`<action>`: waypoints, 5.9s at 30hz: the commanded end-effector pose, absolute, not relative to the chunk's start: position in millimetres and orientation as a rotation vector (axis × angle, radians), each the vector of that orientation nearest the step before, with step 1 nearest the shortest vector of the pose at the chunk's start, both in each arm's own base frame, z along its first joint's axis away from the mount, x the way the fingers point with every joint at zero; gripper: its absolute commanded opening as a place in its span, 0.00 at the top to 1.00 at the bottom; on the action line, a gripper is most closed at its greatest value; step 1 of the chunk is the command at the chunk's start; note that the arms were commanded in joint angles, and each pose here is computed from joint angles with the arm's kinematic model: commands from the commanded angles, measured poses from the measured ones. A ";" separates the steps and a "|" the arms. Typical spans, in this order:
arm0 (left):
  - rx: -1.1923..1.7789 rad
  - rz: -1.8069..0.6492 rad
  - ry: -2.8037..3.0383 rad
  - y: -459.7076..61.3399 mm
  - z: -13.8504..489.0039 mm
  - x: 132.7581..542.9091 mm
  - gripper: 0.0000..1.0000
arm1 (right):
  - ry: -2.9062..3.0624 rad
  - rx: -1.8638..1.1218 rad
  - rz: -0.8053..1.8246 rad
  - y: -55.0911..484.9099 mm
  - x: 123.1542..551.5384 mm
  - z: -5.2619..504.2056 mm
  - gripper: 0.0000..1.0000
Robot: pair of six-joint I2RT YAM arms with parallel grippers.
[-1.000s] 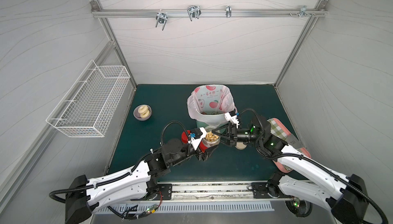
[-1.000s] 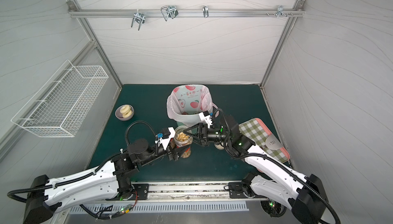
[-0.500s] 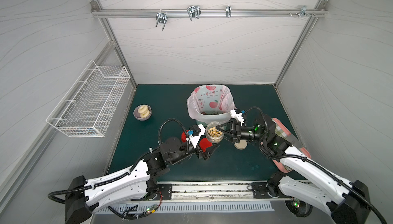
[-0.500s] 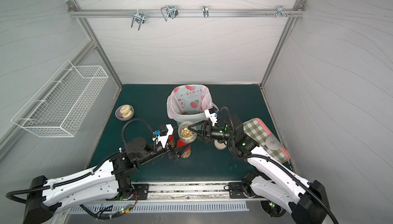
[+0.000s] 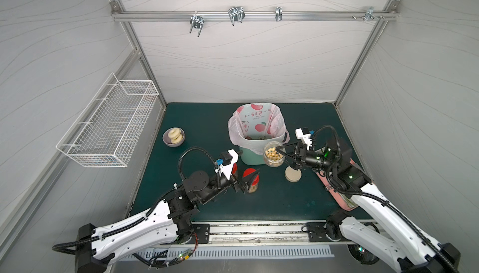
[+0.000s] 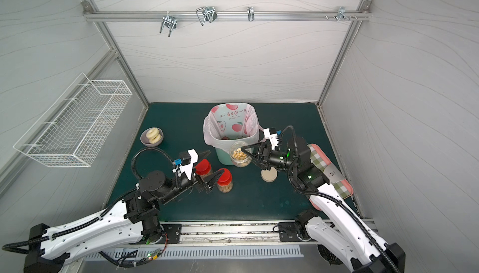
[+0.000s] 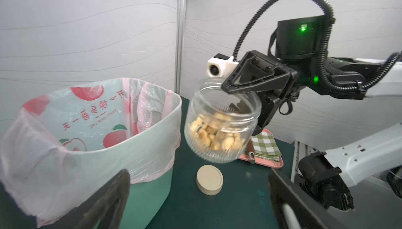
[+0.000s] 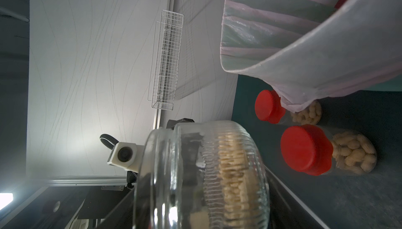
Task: Empty moldy peanuts from jars
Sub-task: Pour the moldy peanuts from the jar into the trash bin.
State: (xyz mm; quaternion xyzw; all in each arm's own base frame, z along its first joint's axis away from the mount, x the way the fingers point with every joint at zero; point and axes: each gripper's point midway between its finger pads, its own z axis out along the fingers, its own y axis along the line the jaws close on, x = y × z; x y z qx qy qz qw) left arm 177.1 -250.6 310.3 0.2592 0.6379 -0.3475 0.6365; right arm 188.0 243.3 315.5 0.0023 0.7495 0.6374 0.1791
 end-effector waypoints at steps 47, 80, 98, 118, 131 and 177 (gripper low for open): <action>0.020 -0.547 1.629 -133.2 263.9 236.9 0.01 | 2.205 -0.580 0.521 266.4 352.0 361.5 1.00; 0.027 -0.529 1.645 -132.8 260.7 238.3 0.01 | 1.956 -0.801 -0.204 297.6 359.1 362.7 1.00; 0.026 -0.525 1.644 -131.3 260.8 237.4 0.00 | 1.885 -0.854 -0.345 306.0 360.0 361.2 1.00; 0.029 -0.522 1.650 -132.2 260.0 238.1 0.01 | 1.846 -0.902 -0.458 315.7 361.7 350.0 1.00; 0.031 -0.519 1.652 -132.6 260.0 238.8 0.01 | 1.812 -0.905 -0.544 313.3 365.2 352.1 1.00; 0.029 -0.517 1.657 -132.6 258.9 239.1 0.01 | 1.807 -0.876 -0.531 303.9 357.0 352.0 1.00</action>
